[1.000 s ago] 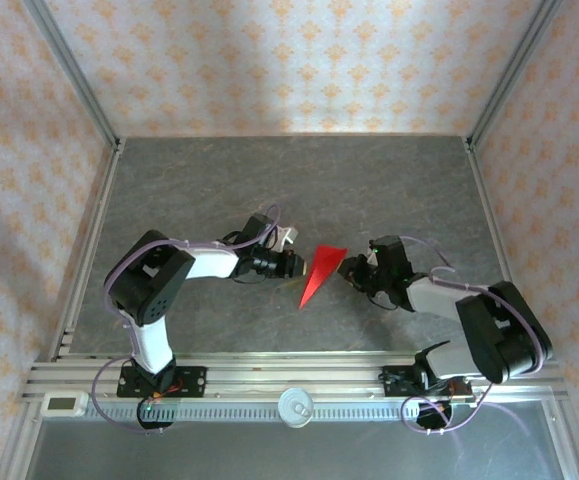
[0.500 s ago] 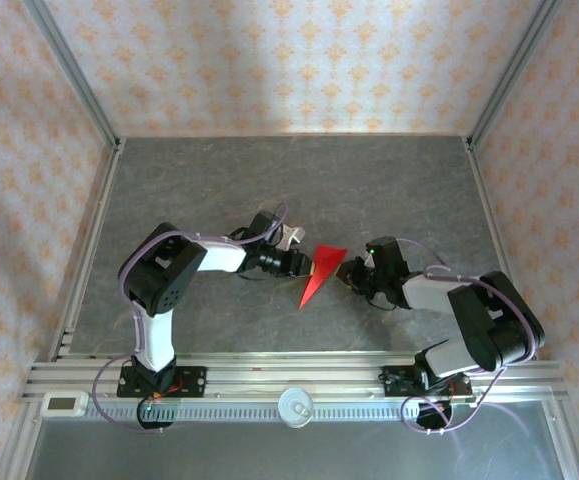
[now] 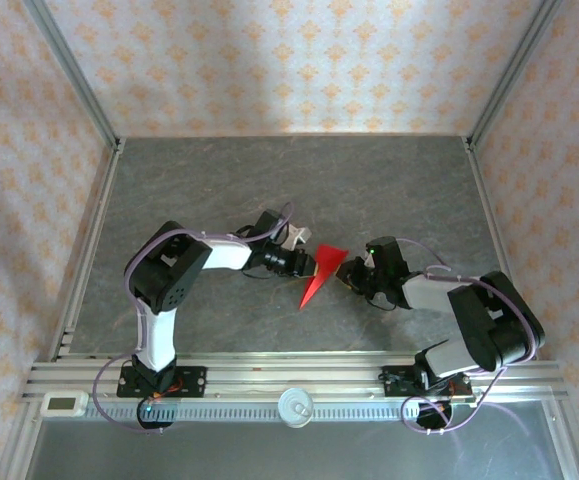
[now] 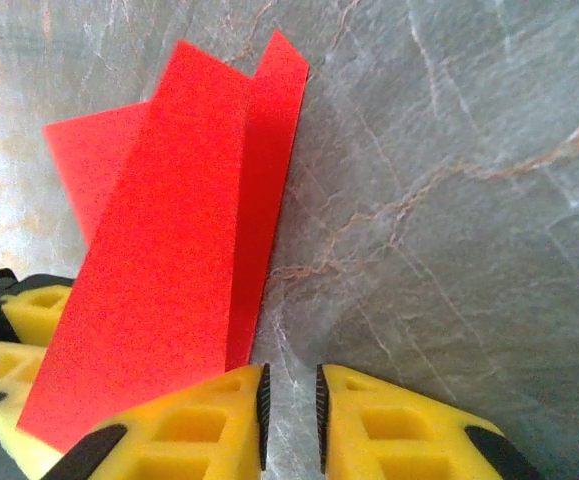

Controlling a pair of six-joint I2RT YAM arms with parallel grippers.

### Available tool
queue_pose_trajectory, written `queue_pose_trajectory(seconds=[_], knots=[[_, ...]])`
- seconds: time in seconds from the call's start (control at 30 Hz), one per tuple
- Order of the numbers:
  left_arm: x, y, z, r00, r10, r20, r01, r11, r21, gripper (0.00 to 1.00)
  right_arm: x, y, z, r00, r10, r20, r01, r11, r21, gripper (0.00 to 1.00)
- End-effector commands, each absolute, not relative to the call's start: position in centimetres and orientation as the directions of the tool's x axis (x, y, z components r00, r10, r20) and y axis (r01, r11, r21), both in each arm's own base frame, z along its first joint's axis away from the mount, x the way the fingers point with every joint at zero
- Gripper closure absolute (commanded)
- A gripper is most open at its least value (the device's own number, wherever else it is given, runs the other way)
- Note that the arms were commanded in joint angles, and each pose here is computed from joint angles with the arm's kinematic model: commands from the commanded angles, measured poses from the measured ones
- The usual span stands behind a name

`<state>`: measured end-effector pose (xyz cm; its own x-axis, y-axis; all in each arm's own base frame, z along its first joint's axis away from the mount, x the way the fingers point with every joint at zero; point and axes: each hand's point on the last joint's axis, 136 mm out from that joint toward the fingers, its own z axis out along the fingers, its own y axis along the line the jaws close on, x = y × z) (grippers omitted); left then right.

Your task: Fold a paper plane with a square sheet of paper (pick it up from the middle)

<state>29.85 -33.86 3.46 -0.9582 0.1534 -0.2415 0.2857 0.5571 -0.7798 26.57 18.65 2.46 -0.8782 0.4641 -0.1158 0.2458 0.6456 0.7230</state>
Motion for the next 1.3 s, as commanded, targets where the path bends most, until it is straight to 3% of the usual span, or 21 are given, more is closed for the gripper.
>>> queue_pose_trajectory(seconds=[0.0, 0.1, 0.37, 0.57, 0.83, 0.93, 1.13, 1.27], knots=[[30.5, -34.4, 6.4, -0.922, 0.132, -0.363, 0.375, 0.530, -0.760, 0.85, 26.9, 18.4, 3.5, -0.868, 0.473, -0.153, 0.230, 0.655, 0.720, 0.76], [31.2, -33.6, 8.1, -0.900, 0.083, -0.427, 0.397, 0.558, -0.728, 0.91, 26.9, 18.2, 4.5, -0.855, 0.491, -0.167, 0.226, 0.642, 0.733, 0.73], [32.5, -29.2, 9.9, -0.830, 0.002, -0.558, 0.368, 0.753, -0.545, 0.92, 27.6, 19.6, 9.3, -0.833, 0.528, -0.166, 0.171, 0.531, 0.830, 0.62], [32.2, -26.7, 8.9, -0.825, -0.010, -0.566, 0.290, 0.851, -0.438, 0.92, 28.0, 23.4, 12.5, -0.851, 0.487, -0.197, 0.084, 0.496, 0.864, 0.56], [31.0, -25.9, 7.7, -0.843, -0.001, -0.539, 0.244, 0.891, -0.383, 0.91, 28.5, 27.7, 10.6, -0.897, 0.408, -0.168, 0.084, 0.532, 0.842, 0.56], [30.6, -25.6, 7.3, -0.849, -0.001, -0.528, 0.233, 0.897, -0.376, 0.91, 28.6, 28.5, 9.1, -0.909, 0.391, -0.147, 0.108, 0.559, 0.822, 0.60], [30.2, -25.3, 6.8, -0.856, 0.000, -0.517, 0.221, 0.904, -0.367, 0.90, 28.6, 28.8, 6.9, -0.919, 0.377, -0.117, 0.139, 0.587, 0.798, 0.77], [29.8, -25.3, 5.9, -0.871, 0.023, -0.490, 0.223, 0.908, -0.354, 0.83, 28.3, 29.0, 6.5, -0.921, 0.378, -0.099, 0.148, 0.571, 0.807, 0.87]])
